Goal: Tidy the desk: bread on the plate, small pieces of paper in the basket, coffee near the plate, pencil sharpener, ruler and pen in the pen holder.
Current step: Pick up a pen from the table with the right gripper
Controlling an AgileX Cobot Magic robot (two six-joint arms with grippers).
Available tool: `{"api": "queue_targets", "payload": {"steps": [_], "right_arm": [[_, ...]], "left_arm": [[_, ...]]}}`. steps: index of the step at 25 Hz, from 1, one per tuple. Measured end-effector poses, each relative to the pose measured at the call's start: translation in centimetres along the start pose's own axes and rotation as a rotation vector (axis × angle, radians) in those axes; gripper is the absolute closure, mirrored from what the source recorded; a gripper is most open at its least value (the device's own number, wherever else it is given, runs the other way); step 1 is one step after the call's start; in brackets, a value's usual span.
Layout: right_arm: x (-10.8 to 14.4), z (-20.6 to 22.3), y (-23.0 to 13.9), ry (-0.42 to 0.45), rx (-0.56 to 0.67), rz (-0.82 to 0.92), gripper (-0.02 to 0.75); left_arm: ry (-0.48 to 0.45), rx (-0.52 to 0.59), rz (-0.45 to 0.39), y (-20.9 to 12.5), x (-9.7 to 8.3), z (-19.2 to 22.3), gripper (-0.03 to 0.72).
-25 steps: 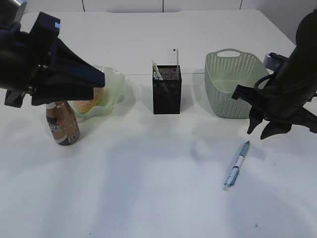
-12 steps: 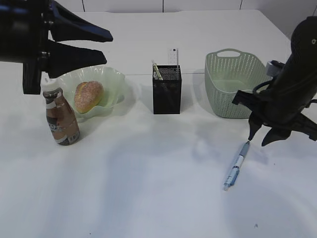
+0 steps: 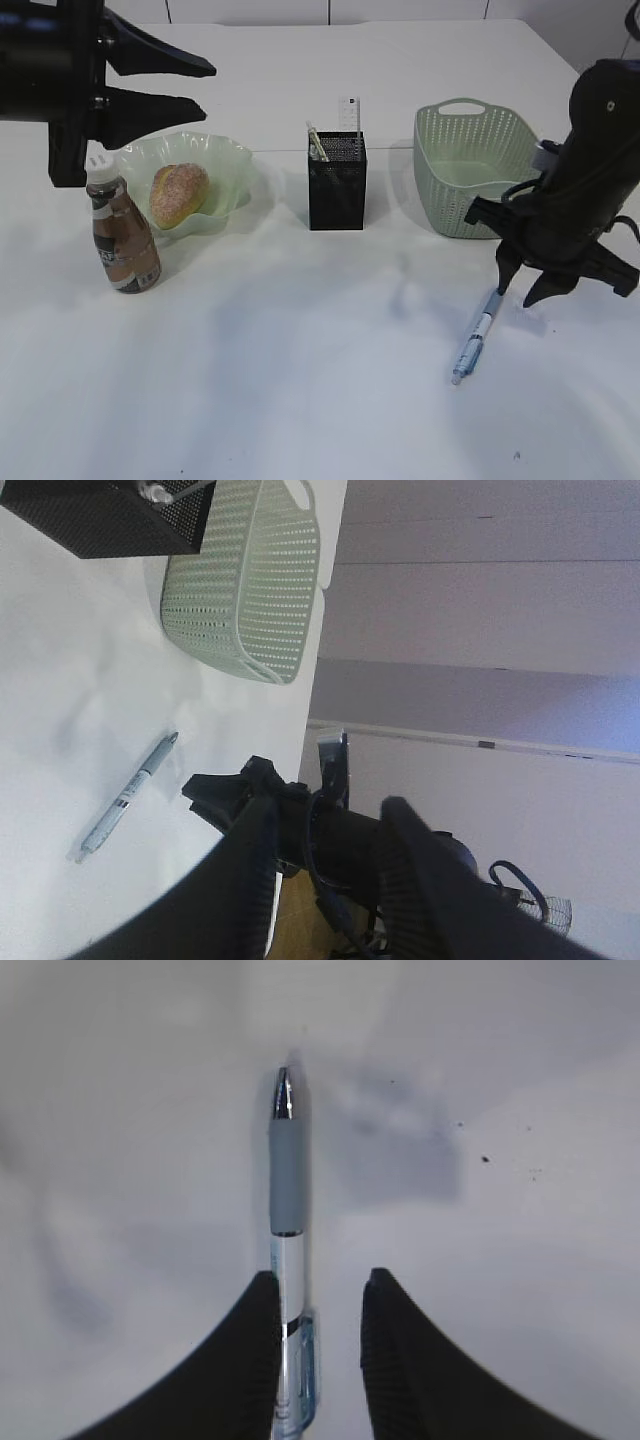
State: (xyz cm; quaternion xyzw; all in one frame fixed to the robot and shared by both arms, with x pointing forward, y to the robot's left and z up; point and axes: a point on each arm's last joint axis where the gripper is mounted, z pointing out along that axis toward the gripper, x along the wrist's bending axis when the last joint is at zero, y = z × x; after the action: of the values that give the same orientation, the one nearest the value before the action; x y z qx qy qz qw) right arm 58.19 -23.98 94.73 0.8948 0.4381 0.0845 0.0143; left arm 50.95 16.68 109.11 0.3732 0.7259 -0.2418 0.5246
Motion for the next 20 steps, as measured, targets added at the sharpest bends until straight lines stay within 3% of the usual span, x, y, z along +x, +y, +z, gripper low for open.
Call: {"api": "queue_targets", "payload": {"steps": [14,20], "right_arm": [[1.7,2.5,1.7,0.030,-0.034,0.019,0.499],[1.3,3.4,1.8,-0.038,-0.007,0.001,0.499]], "left_arm": [[0.000,-0.051,-0.010,0.5,0.0,0.0,0.450],[0.001,-0.069,-0.016,0.7,0.0,-0.1,0.449]]}}
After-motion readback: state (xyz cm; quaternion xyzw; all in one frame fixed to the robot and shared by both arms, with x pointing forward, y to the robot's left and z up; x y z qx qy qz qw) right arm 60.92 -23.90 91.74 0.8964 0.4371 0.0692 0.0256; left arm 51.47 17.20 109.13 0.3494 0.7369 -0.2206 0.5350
